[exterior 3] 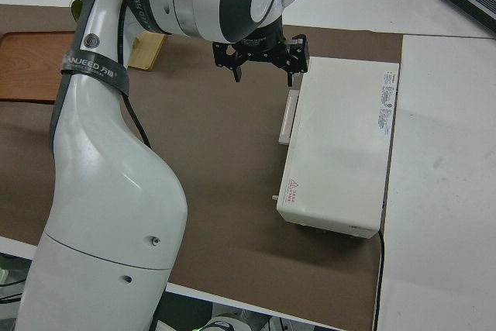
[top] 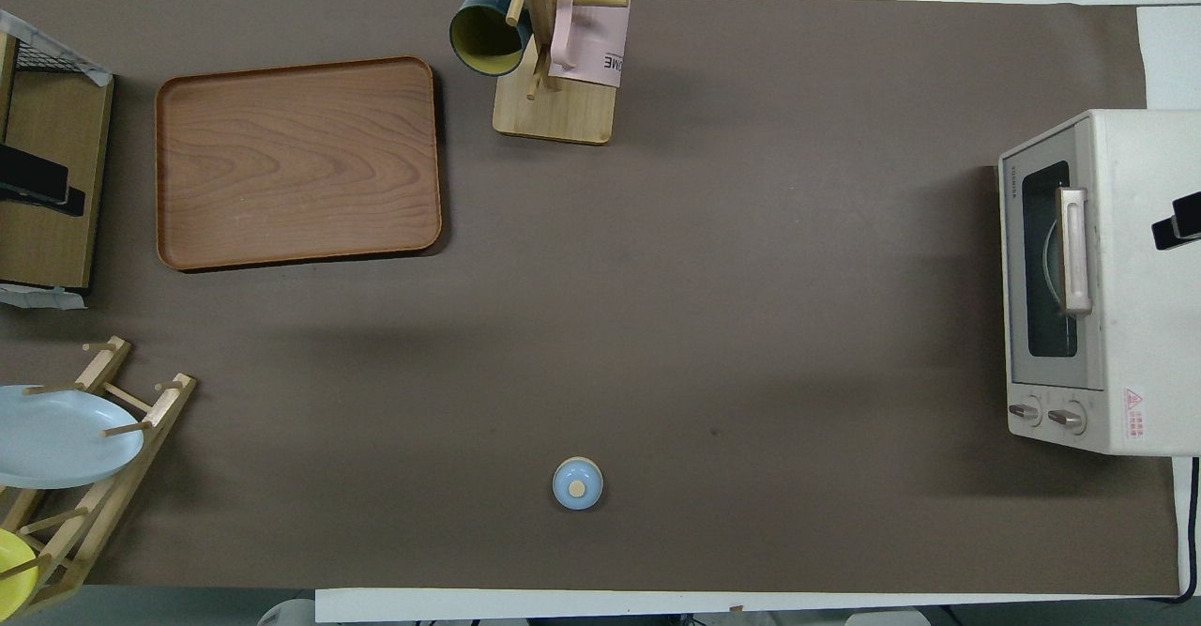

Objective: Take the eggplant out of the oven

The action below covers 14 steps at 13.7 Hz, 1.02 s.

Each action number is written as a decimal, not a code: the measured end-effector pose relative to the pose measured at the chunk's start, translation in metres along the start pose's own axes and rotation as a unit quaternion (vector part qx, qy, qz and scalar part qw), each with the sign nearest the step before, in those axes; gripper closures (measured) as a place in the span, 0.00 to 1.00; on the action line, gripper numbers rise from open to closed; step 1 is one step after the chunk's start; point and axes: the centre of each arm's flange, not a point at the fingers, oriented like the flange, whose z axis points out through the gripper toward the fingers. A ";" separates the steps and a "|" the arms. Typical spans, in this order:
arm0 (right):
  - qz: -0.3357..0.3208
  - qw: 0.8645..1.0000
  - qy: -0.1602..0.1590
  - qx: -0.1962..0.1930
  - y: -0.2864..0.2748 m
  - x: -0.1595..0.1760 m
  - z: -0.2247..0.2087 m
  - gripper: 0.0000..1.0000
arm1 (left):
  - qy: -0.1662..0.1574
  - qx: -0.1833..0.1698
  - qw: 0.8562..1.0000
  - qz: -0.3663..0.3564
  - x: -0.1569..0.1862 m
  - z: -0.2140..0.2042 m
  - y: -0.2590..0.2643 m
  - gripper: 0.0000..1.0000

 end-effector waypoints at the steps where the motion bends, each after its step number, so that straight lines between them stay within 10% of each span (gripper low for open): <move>1: 0.000 1.000 0.000 0.000 0.000 0.000 0.000 0.00 | 0.000 0.000 1.000 0.001 0.000 0.000 0.001 0.00; 8: -0.003 1.000 -0.011 0.003 -0.001 -0.004 0.013 0.04 | -0.005 -0.001 1.000 0.003 -0.006 -0.004 0.003 0.00; 14: -0.011 0.999 0.005 -0.048 0.001 0.023 0.094 0.75 | -0.007 -0.001 1.000 0.003 -0.007 -0.003 0.003 0.00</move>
